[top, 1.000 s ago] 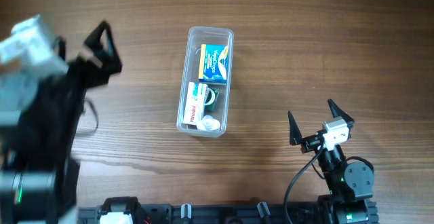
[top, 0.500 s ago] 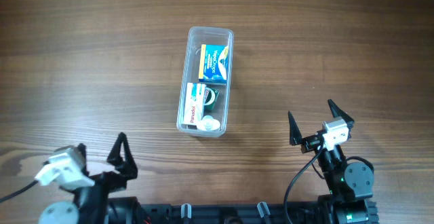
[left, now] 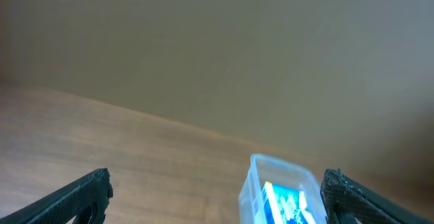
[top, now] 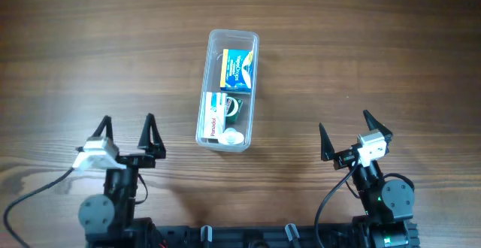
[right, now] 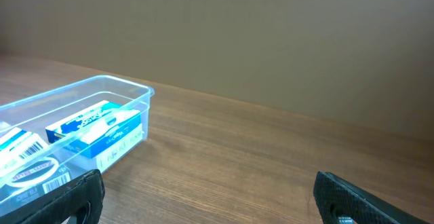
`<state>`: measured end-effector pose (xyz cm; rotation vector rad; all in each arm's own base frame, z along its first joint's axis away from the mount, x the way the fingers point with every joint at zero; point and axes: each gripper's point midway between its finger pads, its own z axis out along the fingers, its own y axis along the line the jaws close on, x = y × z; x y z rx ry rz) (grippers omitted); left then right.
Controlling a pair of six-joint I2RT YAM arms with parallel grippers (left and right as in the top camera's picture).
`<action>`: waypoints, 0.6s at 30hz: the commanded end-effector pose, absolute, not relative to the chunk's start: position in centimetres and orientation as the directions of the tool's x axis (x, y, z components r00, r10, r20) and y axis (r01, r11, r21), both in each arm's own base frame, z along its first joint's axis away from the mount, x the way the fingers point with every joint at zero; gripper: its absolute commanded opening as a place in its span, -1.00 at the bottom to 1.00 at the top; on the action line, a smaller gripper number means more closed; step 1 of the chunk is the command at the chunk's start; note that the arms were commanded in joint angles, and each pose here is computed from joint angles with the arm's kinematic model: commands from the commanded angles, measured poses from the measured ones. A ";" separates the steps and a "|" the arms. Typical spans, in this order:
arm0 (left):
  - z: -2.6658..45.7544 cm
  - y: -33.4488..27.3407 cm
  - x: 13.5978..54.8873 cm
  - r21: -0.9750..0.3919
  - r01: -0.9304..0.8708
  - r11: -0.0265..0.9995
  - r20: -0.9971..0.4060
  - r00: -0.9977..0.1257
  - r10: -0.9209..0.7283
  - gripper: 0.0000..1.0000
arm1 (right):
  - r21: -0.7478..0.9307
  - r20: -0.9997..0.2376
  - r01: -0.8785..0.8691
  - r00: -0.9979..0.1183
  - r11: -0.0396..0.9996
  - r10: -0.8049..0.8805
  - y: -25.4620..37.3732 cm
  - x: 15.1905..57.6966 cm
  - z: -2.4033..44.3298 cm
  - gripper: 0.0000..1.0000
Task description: Pack container
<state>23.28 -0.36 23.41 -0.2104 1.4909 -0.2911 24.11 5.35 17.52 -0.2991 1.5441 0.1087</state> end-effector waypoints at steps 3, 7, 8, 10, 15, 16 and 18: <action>18.3 -0.7 24.3 -0.254 0.060 0.965 -0.967 -0.037 -0.252 0.99 | -0.132 -0.991 -0.275 0.047 0.952 -0.124 5.7 24.0 17.8 0.99; 16.0 -0.7 24.6 -0.259 0.047 0.965 -0.964 -0.078 -0.254 1.00 | -0.133 -0.991 -0.275 0.047 0.952 -0.125 5.7 24.0 17.8 0.99; 16.0 -0.6 24.6 -0.258 0.041 0.965 -0.964 -0.075 -0.254 0.99 | -0.133 -0.991 -0.275 0.047 0.952 -0.125 5.7 24.0 17.8 0.99; 15.9 -0.2 24.6 -0.256 0.015 0.967 -0.964 -0.072 -0.254 1.00 | -0.133 -0.991 -0.275 0.047 0.952 -0.125 5.7 24.0 17.8 0.99; 15.9 -0.7 24.6 -0.255 0.026 0.967 -0.965 -0.076 -0.252 1.00 | -0.132 -0.991 -0.275 0.047 0.952 -0.124 5.7 24.0 17.8 0.99; 15.9 -0.7 24.6 -0.255 0.026 0.967 -0.965 -0.076 -0.253 0.99 | -0.133 -0.991 -0.275 0.047 0.952 -0.125 5.7 24.0 17.8 0.99; 15.9 -0.7 24.6 -0.255 0.026 0.967 -0.965 -0.076 -0.252 1.00 | -0.132 -0.991 -0.275 0.047 0.952 -0.124 5.7 24.0 17.8 1.00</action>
